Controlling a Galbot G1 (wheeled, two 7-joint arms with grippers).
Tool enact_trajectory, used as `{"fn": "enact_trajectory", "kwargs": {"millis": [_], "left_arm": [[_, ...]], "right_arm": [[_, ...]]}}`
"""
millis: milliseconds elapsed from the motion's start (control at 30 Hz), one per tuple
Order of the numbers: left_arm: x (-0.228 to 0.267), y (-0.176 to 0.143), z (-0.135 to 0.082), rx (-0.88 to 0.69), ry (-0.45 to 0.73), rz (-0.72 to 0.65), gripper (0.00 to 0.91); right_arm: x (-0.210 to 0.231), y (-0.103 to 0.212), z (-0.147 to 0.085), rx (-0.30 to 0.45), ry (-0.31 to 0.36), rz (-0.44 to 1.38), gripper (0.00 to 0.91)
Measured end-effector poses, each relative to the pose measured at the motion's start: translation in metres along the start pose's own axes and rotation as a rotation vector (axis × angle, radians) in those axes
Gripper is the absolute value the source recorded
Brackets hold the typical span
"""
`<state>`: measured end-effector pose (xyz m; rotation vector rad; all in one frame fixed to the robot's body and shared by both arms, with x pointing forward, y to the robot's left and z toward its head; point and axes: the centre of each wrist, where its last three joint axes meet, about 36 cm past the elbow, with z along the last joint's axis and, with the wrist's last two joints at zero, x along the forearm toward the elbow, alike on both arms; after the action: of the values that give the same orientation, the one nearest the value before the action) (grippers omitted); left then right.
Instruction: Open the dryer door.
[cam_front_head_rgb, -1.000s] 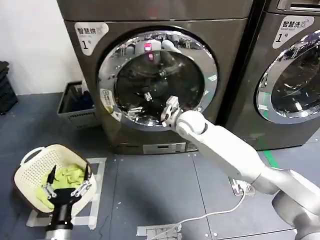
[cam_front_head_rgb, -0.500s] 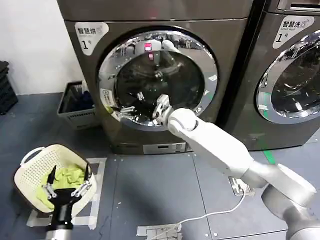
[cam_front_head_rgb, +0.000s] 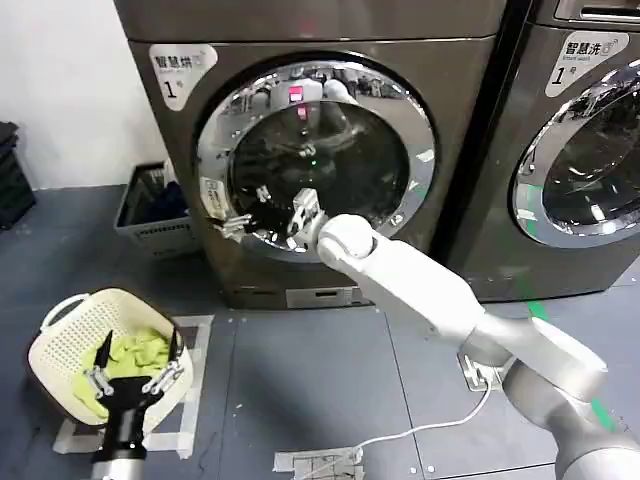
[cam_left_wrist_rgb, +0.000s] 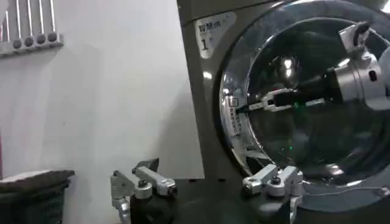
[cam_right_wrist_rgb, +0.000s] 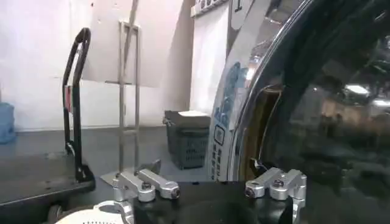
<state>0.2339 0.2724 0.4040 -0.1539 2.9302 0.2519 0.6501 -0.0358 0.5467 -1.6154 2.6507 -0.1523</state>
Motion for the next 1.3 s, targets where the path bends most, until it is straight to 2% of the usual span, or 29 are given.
{"fn": "enact_trajectory", "kwargs": {"millis": [200,967,1300], "left_arm": [[0.0,0.0,0.0,0.0,0.0,0.0,0.907],[0.002,-0.001,0.002,0.002,0.003,0.006,0.907],[0.001,-0.001,0.002,0.003,0.002,0.005,0.907]], "right_arm": [[-0.006,-0.005,0.001,0.022,0.004,-0.007,0.907],[-0.025,-0.019,0.013,0.022,0.044,-0.036,0.907],[-0.033,-0.018,0.009,0.028,0.046,-0.075,0.907]]}}
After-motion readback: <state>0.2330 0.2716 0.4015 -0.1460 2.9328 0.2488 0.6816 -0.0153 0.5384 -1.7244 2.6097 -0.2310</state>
